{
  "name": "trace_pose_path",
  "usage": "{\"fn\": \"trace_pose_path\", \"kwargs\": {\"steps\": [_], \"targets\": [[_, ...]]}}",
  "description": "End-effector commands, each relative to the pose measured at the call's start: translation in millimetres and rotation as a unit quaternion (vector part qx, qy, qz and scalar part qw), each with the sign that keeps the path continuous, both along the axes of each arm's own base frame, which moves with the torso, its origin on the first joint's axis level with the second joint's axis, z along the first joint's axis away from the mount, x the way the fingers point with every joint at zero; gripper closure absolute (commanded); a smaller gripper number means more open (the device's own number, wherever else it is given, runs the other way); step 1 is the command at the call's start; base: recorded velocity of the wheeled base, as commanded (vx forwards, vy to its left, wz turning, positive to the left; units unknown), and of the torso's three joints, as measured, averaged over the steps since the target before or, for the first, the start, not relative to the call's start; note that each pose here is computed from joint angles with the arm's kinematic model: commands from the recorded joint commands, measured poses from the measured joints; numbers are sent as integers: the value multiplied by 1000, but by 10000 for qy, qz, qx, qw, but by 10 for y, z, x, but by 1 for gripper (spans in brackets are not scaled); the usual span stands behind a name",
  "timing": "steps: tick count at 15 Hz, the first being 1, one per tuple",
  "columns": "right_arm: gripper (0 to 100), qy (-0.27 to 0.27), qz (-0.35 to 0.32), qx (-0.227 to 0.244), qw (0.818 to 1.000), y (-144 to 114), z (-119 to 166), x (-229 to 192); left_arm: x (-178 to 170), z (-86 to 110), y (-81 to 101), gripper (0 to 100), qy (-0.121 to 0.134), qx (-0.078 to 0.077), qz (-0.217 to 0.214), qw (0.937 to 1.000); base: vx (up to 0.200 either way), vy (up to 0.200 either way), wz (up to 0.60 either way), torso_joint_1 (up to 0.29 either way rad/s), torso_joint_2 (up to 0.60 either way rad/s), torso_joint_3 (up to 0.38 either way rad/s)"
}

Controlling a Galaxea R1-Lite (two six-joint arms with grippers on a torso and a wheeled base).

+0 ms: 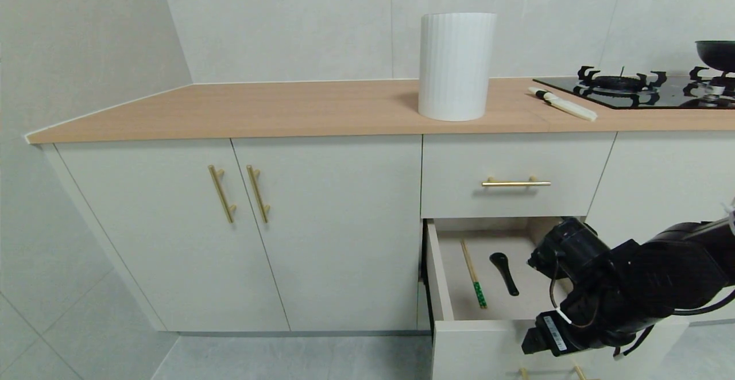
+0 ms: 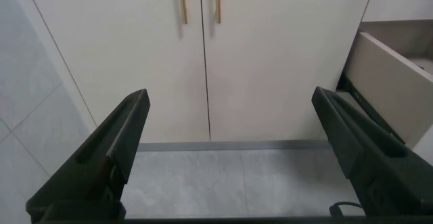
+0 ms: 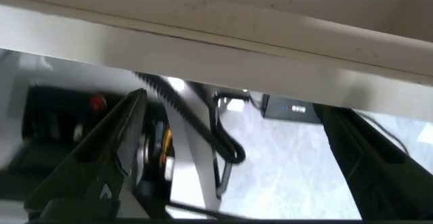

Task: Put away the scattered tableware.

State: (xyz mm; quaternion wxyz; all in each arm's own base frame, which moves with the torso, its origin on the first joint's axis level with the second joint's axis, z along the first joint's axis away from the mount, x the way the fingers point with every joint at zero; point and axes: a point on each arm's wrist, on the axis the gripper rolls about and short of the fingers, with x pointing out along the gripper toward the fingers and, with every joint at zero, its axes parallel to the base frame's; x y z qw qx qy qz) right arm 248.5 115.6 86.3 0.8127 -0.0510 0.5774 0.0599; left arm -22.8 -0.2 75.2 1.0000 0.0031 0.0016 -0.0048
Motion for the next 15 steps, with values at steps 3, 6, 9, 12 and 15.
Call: {"fn": "trace_pose_path", "kwargs": {"steps": [3,6,9,12,15], "targets": [[0,-93,-203,22,9997,-45,-2,212,0,0,0,0,-1,0,2,10000,0,0,0,0,0,0],[0,-209,-379,-250,9987,-35,-85,420,0,0,0,0,-1,0,2,10000,0,0,0,0,0,0],[0,-342,-416,-273,9982,36,-122,633,0,0,0,0,-1,0,2,10000,0,0,0,0,0,0],[0,-615,-458,-153,9969,89,-138,826,0,0,0,0,-1,0,2,10000,0,0,0,0,0,0],[0,-981,-540,-28,9937,82,-148,1030,0,0,0,0,-1,0,2,10000,0,0,0,0,0,0]]}}
